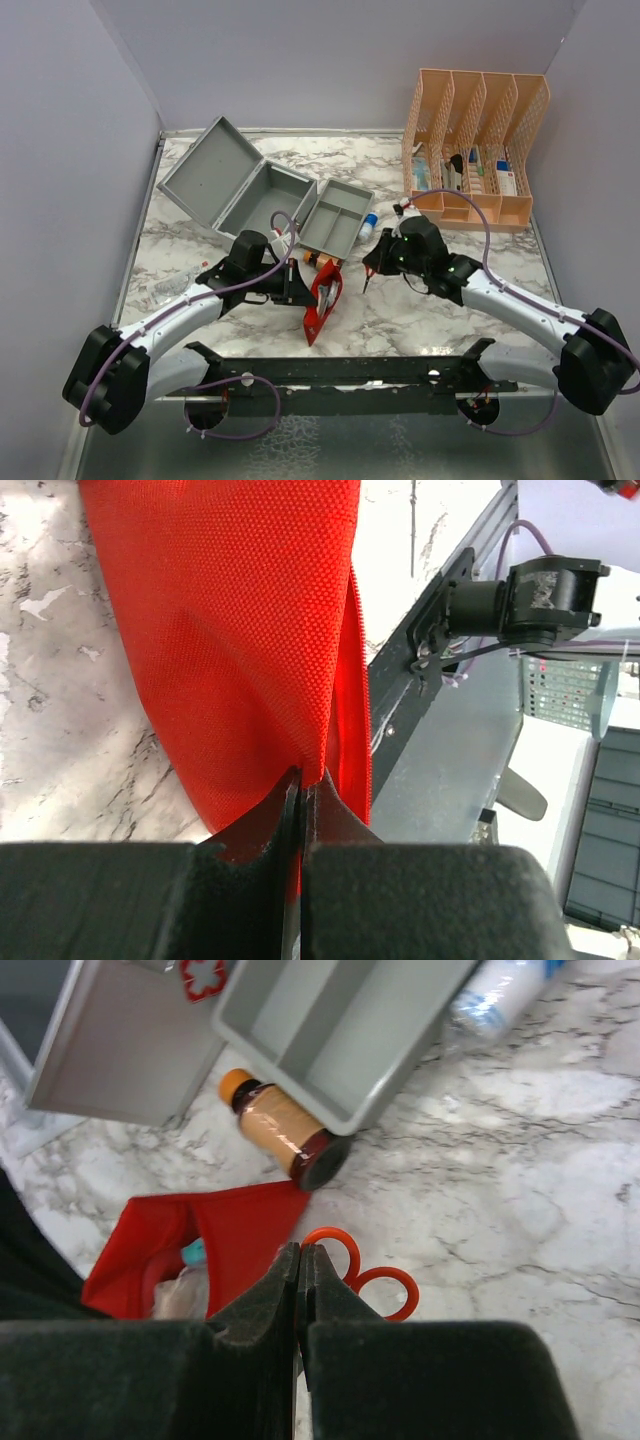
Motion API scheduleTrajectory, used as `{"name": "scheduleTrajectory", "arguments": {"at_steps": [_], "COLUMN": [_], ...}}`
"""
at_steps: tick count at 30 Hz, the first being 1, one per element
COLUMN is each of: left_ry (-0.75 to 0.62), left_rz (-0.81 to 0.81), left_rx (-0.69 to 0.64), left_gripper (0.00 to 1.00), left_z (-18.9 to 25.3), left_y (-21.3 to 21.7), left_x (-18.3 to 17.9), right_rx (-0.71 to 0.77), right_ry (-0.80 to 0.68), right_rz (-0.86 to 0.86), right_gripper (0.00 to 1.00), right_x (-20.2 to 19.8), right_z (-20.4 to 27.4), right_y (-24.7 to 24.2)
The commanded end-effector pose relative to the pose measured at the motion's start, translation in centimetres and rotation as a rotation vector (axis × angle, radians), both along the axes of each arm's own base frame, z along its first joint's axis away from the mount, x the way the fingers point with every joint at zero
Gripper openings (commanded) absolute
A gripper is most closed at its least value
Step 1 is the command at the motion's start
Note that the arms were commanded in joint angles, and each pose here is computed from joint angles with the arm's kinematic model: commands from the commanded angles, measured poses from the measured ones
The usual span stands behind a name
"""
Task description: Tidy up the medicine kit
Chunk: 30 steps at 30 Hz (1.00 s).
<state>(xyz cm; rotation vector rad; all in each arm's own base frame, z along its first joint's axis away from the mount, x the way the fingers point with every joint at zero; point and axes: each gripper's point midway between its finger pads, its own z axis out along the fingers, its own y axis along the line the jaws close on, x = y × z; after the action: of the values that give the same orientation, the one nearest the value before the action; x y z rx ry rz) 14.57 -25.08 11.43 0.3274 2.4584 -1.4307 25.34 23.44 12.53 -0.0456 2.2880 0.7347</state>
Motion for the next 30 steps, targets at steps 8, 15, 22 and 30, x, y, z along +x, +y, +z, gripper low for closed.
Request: {"name": "scheduleTrajectory", "arguments": {"at_steps": [8, 15, 22, 30], "left_ry": [-0.104, -0.112, -0.131, -0.107], "left_rz": [0.029, 0.026, 0.037, 0.038], "left_rx": [0.099, 0.094, 0.083, 0.080], "left_gripper": [0.00, 0.00, 0.00, 0.00], "left_z": [0.5, 0.8, 1.4, 0.9], "left_y": [1.1, 1.2, 1.2, 1.3], "left_x": [1.4, 1.2, 1.3, 1.0], "right_rx": [0.134, 0.240, 0.283, 0.335], "right_ry": [-0.174, -0.222, -0.238, -0.240], "right_rz": [0.099, 0.125, 0.181, 0.184], "right_gripper": [0.01, 0.01, 0.01, 0.01], "right_x": [-2.5, -3.5, -4.2, -4.6], "right_z": [5.9, 8.3, 7.5, 6.3], "right_y": [6.7, 9.4, 12.2, 13.5]}}
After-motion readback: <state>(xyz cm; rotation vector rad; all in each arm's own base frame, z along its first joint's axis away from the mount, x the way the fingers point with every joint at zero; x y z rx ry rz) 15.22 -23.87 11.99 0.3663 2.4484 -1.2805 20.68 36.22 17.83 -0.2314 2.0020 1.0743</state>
